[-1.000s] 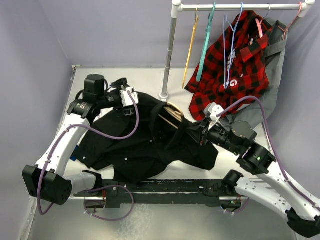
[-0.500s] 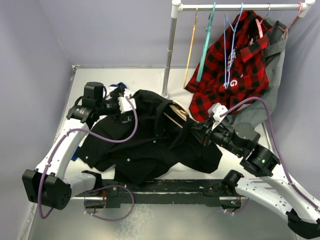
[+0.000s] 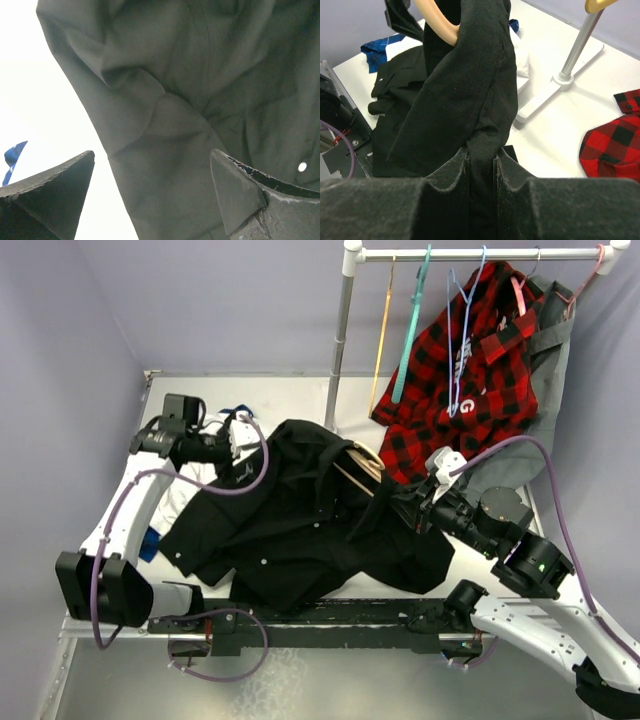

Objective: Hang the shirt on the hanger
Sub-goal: Hang the shirt on the hanger.

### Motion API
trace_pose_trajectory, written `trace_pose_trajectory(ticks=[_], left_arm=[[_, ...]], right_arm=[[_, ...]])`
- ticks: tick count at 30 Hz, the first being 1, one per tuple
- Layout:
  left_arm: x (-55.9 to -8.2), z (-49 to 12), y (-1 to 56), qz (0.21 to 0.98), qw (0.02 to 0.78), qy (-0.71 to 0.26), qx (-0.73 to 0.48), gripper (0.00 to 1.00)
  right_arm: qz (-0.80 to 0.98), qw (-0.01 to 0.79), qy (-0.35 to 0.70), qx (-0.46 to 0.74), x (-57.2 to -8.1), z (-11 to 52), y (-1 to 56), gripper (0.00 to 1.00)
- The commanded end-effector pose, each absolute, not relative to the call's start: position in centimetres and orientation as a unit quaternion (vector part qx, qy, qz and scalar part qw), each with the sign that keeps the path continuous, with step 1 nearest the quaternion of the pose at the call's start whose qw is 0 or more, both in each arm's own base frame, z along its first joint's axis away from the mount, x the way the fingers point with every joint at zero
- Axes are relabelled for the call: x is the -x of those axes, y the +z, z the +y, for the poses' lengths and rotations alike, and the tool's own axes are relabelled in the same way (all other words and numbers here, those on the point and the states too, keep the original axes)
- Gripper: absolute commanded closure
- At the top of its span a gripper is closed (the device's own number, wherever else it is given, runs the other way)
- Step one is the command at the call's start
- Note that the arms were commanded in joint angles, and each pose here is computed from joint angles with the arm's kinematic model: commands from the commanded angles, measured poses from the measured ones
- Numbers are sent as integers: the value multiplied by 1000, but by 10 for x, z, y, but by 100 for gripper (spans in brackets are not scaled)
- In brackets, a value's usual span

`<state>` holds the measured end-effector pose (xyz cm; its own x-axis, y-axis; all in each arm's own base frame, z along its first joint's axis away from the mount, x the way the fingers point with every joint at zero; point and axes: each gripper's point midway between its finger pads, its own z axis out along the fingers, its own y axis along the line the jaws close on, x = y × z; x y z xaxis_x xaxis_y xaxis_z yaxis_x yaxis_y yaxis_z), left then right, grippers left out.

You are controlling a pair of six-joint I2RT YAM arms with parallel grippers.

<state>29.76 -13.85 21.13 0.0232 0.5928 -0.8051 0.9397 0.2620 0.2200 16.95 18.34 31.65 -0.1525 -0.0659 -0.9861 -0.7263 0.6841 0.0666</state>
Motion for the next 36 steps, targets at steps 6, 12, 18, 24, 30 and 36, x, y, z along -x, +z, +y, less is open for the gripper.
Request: trace_pose_trajectory(ticks=[6,12,18,24,30,36], left_arm=[[-273,-188,212,698,413,-211,-545,1],[-252,-195,230,713,416,-235,-513,1],[-279,-174,215,756,445,-136,-461,1],[-271,-179,180,765,420,-132,-470,1],[-290,-169,167,763,438,-68,-470,1],[-315,-159,162,748,468,-5,-471,46]], right_arm=[[673,647,266,242,-179,169,362,100],[685,646,254,219,-189,168,363,100],[679,653,262,211,-192,171,369,100],[673,656,269,211,-193,174,372,100],[667,658,275,216,-195,180,374,100],[669,654,276,221,-197,185,372,100]])
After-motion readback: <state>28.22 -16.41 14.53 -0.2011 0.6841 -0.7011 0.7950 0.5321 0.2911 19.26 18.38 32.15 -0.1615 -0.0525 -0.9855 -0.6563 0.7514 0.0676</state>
